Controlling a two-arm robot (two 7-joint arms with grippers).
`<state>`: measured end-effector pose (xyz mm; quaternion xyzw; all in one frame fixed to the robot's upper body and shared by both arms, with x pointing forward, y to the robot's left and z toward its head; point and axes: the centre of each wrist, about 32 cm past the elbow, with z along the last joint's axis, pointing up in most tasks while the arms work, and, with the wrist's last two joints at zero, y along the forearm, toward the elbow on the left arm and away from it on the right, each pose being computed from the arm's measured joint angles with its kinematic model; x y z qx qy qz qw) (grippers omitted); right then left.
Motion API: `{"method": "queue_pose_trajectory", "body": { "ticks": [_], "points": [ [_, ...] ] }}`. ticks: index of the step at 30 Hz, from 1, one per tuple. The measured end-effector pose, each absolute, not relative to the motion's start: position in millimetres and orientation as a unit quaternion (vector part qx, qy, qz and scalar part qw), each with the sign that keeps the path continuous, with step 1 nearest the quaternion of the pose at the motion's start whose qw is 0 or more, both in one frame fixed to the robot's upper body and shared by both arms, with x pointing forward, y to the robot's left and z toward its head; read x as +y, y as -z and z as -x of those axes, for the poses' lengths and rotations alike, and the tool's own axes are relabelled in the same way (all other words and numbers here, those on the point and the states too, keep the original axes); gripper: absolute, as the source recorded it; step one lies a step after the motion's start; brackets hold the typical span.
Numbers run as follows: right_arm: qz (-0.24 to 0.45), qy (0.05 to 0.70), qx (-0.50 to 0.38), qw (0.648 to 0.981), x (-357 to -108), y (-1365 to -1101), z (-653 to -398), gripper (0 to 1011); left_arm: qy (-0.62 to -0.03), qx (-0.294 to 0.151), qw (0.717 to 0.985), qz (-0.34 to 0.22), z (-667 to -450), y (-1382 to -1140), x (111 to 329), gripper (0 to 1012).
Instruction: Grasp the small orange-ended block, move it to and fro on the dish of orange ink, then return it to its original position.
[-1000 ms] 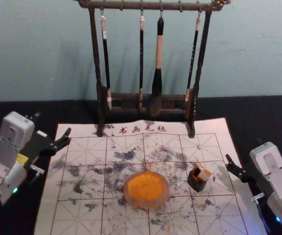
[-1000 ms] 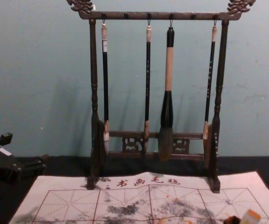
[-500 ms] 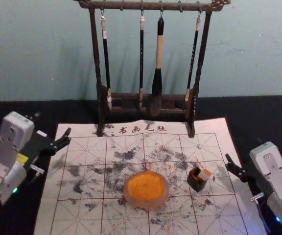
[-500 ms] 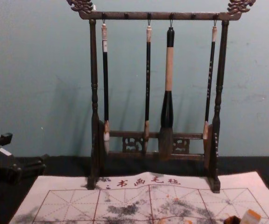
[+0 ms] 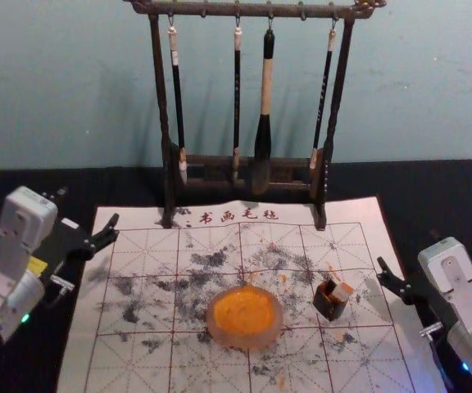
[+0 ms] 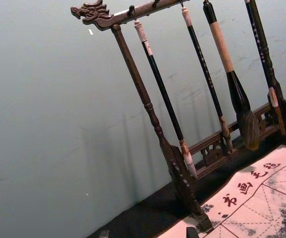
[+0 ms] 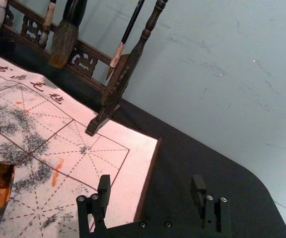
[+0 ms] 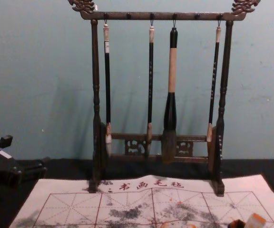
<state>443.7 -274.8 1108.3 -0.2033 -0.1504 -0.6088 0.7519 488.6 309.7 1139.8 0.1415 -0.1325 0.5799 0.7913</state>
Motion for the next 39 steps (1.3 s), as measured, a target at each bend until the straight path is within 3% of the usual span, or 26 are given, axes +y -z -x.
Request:
{"method": "queue_pose_trajectory", "body": {
  "ticks": [39],
  "points": [
    [0.203, 0.609, -0.151, 0.752, -274.8, -1108.5, -443.7, 1000, -0.58, -0.132, 0.791, -0.141, -488.6, -1139.8, 309.7, 1001]
  ]
}}
